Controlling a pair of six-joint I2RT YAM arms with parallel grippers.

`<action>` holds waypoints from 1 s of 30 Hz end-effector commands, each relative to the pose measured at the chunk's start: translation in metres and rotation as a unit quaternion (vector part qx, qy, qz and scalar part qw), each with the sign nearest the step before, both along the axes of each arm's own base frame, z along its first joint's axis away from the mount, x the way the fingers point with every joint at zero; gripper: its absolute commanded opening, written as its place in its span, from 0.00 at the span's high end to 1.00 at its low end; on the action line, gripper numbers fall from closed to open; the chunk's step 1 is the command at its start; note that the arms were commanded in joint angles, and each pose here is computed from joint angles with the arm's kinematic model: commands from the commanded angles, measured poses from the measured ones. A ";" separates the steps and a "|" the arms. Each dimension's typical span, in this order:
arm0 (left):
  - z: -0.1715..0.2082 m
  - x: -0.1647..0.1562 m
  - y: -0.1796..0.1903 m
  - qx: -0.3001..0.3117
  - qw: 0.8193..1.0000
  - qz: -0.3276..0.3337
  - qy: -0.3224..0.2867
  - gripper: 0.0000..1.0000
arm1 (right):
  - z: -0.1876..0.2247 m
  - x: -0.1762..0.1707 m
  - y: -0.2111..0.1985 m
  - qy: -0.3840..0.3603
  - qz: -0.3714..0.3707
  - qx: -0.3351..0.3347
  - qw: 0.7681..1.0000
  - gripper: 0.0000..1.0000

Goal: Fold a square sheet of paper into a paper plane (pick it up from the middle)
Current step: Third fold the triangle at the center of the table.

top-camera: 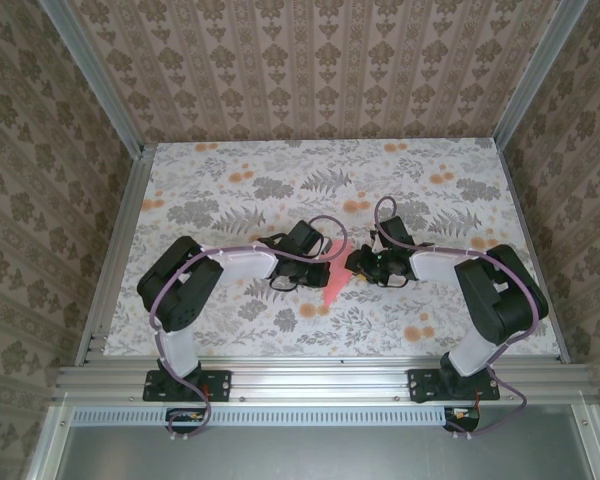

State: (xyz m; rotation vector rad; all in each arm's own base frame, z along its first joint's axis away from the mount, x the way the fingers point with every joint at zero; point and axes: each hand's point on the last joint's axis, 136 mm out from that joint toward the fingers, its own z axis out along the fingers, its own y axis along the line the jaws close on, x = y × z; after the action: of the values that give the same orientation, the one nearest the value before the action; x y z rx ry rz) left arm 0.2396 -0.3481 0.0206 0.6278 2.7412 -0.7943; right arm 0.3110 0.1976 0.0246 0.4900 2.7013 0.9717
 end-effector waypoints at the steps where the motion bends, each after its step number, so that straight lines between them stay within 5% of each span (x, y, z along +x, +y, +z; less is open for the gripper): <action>1: -0.028 -0.030 0.023 0.058 0.997 -0.021 0.046 0.95 | 0.003 0.003 0.006 -0.005 -0.005 0.026 1.000 0.67; 22: -0.018 -0.024 0.024 0.057 0.998 -0.014 0.028 0.95 | 0.010 0.003 0.028 -0.045 0.105 0.060 0.992 0.71; 30: -0.018 -0.023 0.026 0.060 0.998 -0.013 0.025 0.95 | 0.013 0.006 0.030 -0.061 0.134 0.060 0.987 0.84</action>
State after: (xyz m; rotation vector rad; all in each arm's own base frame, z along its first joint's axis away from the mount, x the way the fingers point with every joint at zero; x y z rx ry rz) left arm 0.2365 -0.3468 0.0209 0.6425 2.7461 -0.7820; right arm 0.3146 0.2252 0.0350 0.1429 2.6582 1.1701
